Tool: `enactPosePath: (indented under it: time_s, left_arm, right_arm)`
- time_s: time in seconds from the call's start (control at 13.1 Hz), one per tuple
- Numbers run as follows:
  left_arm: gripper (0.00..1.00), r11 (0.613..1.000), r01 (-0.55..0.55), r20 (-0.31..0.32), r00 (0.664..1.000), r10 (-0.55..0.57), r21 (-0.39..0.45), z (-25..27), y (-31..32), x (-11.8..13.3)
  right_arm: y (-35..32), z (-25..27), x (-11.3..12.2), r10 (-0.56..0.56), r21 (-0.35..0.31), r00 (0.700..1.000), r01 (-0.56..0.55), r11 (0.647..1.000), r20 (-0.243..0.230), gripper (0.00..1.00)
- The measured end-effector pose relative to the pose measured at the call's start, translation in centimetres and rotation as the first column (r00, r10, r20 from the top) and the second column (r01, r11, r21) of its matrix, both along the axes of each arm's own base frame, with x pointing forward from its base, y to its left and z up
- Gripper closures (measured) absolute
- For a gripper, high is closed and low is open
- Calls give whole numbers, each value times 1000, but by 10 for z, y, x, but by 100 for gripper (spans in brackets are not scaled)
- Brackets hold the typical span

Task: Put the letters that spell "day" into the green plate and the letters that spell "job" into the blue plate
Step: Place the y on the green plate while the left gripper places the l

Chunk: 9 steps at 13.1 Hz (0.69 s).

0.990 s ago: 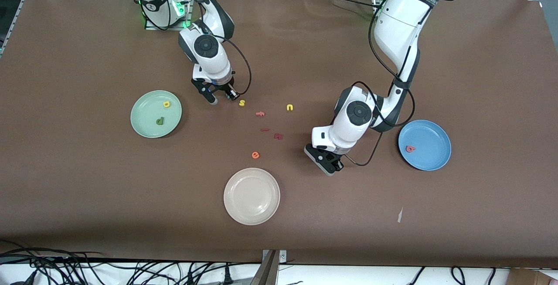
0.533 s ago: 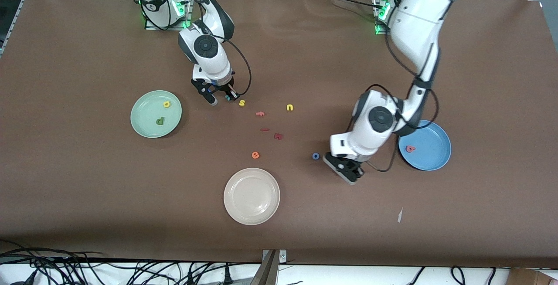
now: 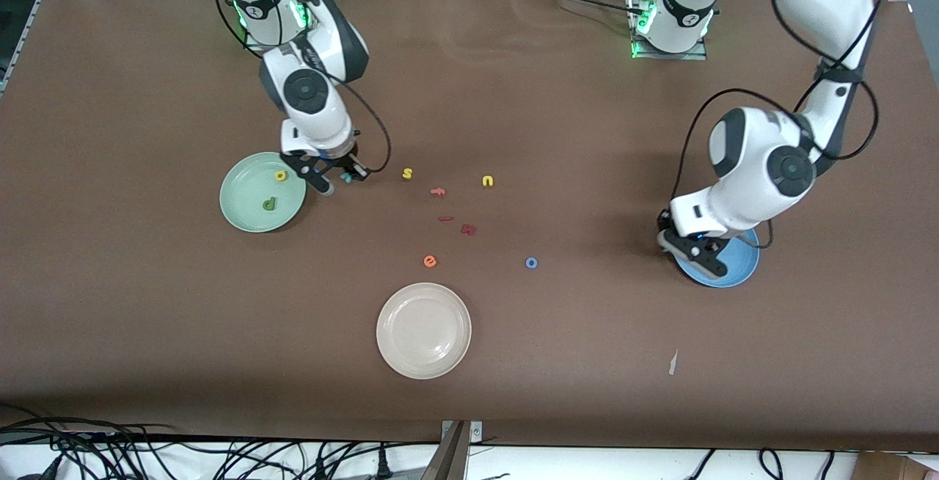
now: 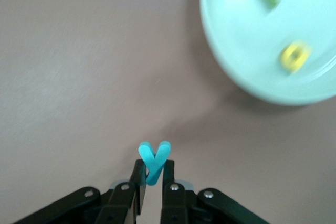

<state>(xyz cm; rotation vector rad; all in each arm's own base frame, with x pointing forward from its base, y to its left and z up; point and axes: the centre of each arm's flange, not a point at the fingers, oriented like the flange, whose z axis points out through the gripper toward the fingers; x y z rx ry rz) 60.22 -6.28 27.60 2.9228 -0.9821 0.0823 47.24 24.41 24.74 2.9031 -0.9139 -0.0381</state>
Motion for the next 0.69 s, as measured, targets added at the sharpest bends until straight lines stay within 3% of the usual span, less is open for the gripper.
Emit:
enactPosePath:
  time_s: [0.23,0.46,0.61,0.69]
  left_arm:
    - [89,997,53,-18,998,-52,60,-11,52,-11]
    - [63,992,78,-18,997,-77,98,-31,74,-14]
    - [43,991,97,-18,995,-96,93,-35,66,-13]
    - [43,990,109,-14,994,-109,91,-34,58,-13]
  right_arm:
    - [-63,15,24,120,-12,992,-121,993,-28,85]
    - [-131,10,39,216,-19,974,-218,976,-60,85]
    - [-149,7,41,239,-21,968,-241,970,-74,68]
    - [-148,7,41,246,-20,966,-248,968,-74,56]
